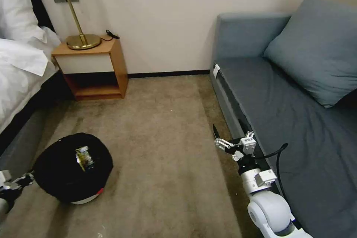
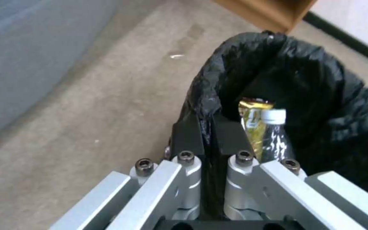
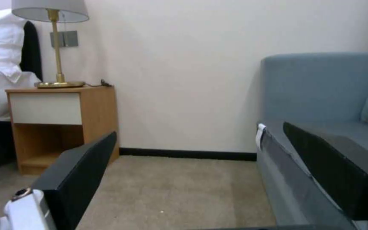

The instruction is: Pick up the trash bin, then pick up the garbage on the floor and place it into the trash bin.

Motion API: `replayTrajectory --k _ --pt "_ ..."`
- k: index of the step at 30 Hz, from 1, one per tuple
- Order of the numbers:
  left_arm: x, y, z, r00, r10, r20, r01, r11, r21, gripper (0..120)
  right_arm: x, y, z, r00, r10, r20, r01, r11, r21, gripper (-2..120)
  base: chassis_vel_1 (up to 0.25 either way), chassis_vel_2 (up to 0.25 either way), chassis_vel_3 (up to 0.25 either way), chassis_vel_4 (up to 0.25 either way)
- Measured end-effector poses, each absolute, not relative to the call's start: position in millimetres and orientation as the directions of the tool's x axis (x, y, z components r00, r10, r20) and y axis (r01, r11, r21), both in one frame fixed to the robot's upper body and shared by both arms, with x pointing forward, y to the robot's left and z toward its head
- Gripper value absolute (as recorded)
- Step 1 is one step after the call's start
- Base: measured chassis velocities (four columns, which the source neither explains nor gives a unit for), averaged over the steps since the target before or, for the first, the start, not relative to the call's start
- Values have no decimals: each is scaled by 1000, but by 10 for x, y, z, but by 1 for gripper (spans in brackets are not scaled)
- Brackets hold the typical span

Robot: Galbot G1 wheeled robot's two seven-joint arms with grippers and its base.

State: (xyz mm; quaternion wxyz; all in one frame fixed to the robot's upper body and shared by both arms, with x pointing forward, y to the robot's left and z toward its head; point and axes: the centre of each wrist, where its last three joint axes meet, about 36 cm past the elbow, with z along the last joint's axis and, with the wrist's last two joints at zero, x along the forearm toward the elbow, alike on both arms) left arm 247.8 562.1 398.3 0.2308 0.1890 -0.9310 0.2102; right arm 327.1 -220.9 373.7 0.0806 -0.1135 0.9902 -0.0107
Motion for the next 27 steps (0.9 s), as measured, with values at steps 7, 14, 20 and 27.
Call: replayTrajectory --k 7,14,20,27 --pt "2431 5591 3982 -791 -278 545 -450 869 -208 26 3271 -2209 3737 -961 -227 -157 -223 974 -39 100 0 0 0 0" --pt "2373 5586 4160 -795 -301 526 -449 875 -178 50 3271 -2209 3737 -961 -226 -157 -223 974 -39 100 0 0 0 0" --pt "2359 5527 4340 -847 -319 425 -426 885 -186 72 3271 -2209 3737 -961 -226 -157 -223 974 -39 100 0 0 0 0" --pt "2450 4950 4497 -950 -266 166 -288 949 -129 96 3271 -2209 3736 -961 -226 -157 -223 974 -39 100 0 0 0 0"
